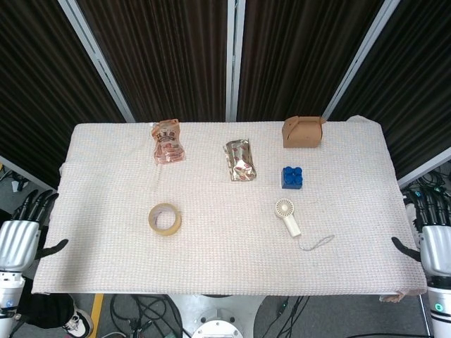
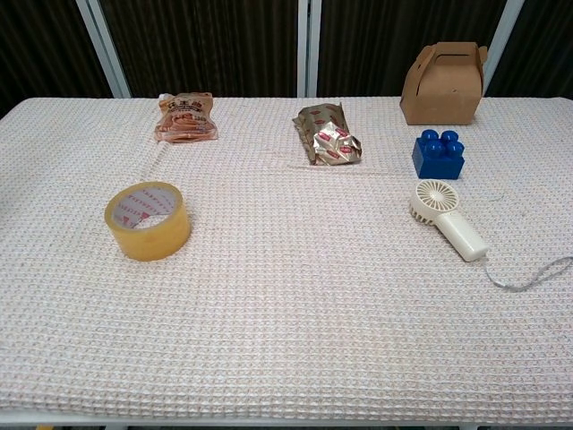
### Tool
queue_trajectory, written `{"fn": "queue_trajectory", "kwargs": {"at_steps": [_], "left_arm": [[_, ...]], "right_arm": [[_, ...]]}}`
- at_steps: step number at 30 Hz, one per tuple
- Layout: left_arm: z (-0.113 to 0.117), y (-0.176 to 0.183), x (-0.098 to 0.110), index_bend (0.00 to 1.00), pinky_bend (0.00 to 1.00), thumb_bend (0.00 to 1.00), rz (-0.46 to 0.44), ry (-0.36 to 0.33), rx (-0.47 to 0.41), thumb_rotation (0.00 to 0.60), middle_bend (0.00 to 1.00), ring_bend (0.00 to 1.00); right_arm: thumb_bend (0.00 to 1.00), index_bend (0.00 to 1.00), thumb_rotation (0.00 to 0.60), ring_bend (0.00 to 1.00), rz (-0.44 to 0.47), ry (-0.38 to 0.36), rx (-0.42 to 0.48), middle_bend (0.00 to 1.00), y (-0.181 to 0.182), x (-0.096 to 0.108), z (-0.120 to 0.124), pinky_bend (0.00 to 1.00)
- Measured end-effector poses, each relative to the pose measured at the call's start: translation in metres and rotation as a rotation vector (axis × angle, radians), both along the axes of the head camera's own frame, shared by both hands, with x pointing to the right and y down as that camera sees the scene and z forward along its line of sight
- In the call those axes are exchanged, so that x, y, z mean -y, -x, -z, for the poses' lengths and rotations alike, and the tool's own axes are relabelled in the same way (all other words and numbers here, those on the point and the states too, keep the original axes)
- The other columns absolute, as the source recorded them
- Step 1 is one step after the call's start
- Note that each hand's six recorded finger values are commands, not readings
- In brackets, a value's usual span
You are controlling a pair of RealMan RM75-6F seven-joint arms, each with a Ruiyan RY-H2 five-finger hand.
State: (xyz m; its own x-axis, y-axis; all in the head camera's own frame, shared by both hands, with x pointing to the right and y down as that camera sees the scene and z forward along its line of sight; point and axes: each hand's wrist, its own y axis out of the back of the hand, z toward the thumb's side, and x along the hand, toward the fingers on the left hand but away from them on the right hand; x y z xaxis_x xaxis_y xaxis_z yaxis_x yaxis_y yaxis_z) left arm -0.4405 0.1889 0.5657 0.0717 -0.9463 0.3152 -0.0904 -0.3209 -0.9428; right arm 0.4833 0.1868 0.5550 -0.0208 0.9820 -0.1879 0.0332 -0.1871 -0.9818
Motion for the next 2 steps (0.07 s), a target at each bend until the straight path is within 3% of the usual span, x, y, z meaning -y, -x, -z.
{"fn": "queue_trajectory", "kwargs": {"at_steps": [2], "left_arm": [[-0.0008, 0.0006, -0.0007, 0.12, 0.25, 0.0, 0.001, 0.002, 0.0, 0.6, 0.08, 0.03]], "right_arm": [[0.0, 0.0, 0.6, 0.0, 0.015, -0.011, -0.003, 0.0, 0.0012, -0.0026, 0.0014, 0.0]]}}
